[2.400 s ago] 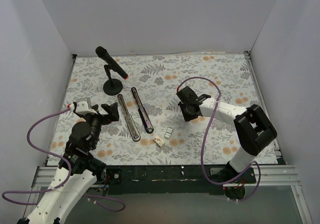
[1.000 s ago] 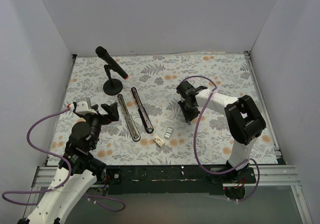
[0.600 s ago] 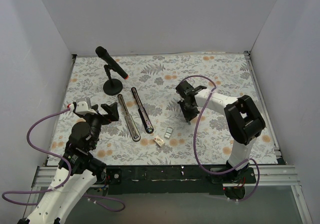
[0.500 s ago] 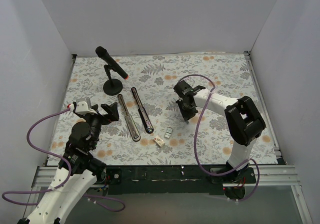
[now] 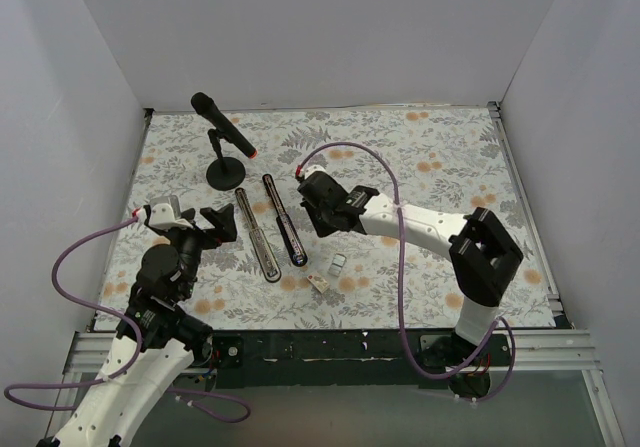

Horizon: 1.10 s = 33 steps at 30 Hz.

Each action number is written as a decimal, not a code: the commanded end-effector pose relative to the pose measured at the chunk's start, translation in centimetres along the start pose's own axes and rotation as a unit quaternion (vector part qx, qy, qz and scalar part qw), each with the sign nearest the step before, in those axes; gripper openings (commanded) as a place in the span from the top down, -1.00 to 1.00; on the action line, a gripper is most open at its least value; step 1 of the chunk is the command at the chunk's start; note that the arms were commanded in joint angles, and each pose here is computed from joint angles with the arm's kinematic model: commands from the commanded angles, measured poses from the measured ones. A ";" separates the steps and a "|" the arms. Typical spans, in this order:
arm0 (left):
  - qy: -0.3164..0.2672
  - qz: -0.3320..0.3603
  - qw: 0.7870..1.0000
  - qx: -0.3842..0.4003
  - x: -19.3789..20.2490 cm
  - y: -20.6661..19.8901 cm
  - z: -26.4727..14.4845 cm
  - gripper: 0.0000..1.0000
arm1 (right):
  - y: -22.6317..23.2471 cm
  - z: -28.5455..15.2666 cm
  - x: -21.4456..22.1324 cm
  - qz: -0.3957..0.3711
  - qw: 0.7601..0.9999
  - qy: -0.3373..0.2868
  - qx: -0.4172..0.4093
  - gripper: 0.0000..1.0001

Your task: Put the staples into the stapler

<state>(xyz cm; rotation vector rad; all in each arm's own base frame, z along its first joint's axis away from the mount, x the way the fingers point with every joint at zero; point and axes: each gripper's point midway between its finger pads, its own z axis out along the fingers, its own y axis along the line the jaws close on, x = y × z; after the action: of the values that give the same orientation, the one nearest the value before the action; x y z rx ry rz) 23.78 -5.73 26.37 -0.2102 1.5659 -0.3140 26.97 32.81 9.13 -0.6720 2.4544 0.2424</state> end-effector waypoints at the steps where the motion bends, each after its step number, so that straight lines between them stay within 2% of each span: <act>1: -0.012 -0.005 1.000 -0.003 -0.5 0.2 -0.1 -0.96 | 3.4 -0.9 -5.4 0.026 0.995 -0.098 -0.026 0.66; 11: -0.020 -0.004 1.000 -0.011 -0.8 0.7 -0.3 -0.96 | 6.6 0.2 -6.3 0.015 0.993 -0.112 -0.041 0.65; 33: -0.012 -0.003 1.000 -0.002 -0.3 0.3 0.0 -0.96 | 8.7 3.0 -6.7 0.021 0.990 -0.136 -0.042 0.66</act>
<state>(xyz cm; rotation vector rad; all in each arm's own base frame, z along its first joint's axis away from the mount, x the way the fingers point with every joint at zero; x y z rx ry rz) 23.71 -5.37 26.92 -0.2295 1.5395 -0.3190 27.65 41.88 8.97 -0.6422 2.2799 0.3726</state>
